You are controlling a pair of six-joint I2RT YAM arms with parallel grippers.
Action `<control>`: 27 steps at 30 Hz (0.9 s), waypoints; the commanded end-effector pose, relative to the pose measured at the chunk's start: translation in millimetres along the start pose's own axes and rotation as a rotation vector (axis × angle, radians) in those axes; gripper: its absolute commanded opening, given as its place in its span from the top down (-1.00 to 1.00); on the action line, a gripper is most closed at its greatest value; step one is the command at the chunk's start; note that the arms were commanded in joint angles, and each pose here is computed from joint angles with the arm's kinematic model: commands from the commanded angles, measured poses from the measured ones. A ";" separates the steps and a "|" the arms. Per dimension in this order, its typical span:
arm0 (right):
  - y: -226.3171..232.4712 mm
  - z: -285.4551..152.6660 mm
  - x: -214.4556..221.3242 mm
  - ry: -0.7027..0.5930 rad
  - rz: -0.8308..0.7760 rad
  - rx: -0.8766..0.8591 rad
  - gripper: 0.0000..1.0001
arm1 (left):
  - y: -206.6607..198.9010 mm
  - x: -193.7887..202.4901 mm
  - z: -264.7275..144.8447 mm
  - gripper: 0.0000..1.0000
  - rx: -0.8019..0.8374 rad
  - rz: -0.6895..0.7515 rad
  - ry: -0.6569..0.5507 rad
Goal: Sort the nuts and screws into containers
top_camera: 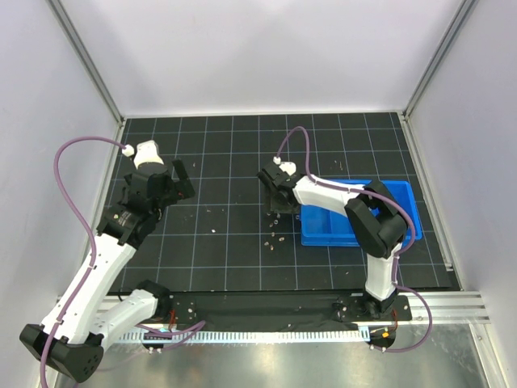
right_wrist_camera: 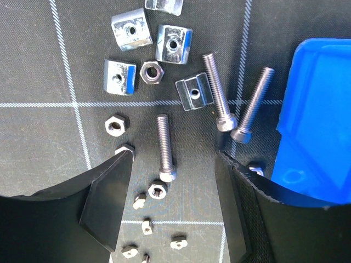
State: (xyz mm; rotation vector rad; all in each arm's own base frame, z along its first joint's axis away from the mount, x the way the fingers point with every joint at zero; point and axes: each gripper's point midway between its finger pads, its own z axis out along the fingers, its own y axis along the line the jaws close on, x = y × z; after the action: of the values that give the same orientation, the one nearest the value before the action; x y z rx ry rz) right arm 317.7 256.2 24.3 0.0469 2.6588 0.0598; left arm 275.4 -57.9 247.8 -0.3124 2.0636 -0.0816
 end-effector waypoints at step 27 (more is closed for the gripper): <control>0.5 15.6 3.7 0.019 -0.071 0.045 0.65 | -2.0 -7.9 0.2 -0.99 0.014 -0.005 -0.034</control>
State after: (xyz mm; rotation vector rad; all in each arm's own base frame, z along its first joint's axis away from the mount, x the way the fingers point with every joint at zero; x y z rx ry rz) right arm 324.7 258.2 18.6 0.0063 2.6549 0.0191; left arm 275.5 -57.5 247.8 -0.3140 2.0633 -0.0806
